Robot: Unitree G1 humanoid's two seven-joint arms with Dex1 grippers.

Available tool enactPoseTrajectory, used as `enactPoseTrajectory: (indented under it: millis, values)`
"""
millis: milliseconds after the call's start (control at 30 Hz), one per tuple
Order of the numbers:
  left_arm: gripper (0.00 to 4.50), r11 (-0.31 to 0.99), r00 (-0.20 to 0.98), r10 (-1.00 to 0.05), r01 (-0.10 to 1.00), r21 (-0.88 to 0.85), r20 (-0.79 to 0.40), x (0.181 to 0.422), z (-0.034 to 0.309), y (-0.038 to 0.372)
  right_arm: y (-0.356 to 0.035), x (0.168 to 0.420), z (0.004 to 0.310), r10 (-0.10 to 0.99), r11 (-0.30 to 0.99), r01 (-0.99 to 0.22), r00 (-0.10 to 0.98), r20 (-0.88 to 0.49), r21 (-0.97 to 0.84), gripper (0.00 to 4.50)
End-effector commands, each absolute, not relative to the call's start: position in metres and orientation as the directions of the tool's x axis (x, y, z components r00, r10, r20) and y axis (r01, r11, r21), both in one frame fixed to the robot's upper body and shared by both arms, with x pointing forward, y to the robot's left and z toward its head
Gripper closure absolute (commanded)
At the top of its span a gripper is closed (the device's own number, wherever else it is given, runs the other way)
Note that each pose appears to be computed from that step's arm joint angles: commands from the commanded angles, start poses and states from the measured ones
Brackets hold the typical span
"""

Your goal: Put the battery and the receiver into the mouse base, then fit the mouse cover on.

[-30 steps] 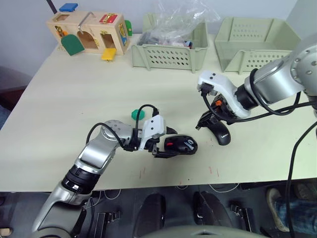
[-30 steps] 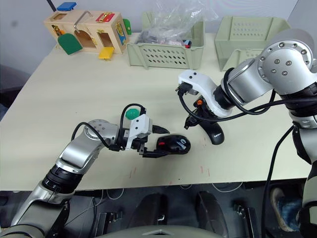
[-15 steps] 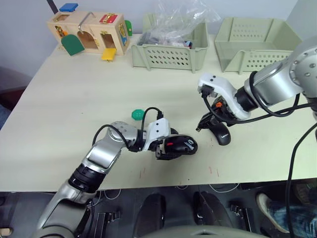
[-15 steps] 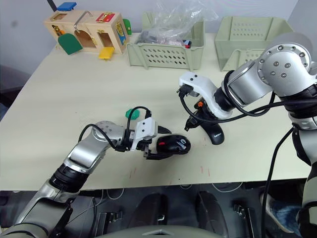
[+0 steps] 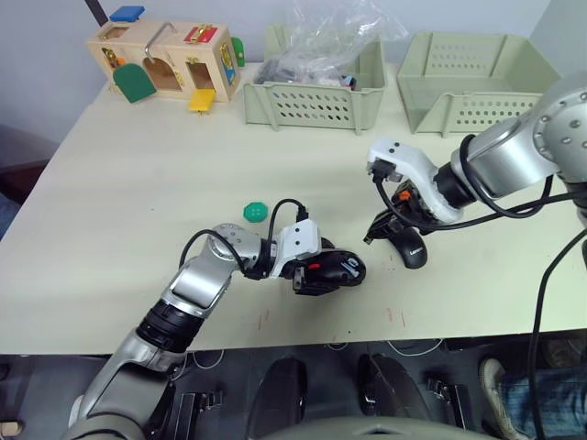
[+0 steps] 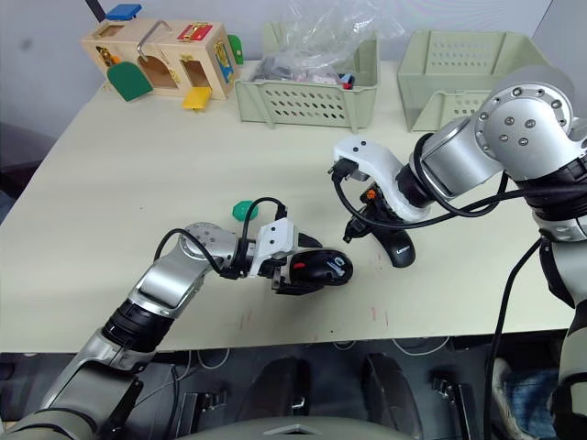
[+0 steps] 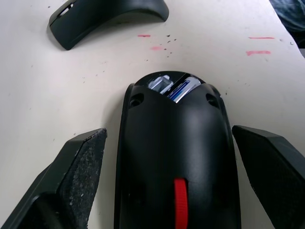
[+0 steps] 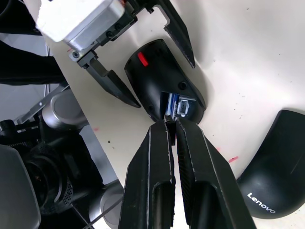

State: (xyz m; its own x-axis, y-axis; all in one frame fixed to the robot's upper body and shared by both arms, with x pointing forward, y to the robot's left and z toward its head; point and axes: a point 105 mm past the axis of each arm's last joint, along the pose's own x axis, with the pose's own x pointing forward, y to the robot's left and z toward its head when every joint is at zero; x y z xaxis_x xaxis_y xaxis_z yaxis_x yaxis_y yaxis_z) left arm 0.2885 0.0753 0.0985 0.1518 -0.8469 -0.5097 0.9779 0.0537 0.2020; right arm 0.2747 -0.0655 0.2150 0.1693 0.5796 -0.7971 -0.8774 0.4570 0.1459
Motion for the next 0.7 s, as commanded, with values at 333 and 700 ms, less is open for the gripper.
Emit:
enactPoseTrajectory:
  millis: [333,700]
  values:
    - [1.54,0.02,0.13,-0.858,0.975,0.221,-0.497,0.284,0.097,0.07,-0.06,0.279,0.207,0.58,0.478,-0.87,0.207,-0.788,0.123,4.5]
    - [1.54,0.019,0.132,-0.856,0.974,0.225,-0.499,0.286,0.1,0.066,-0.049,0.283,0.183,0.544,0.494,-0.863,0.209,-0.813,0.109,4.5]
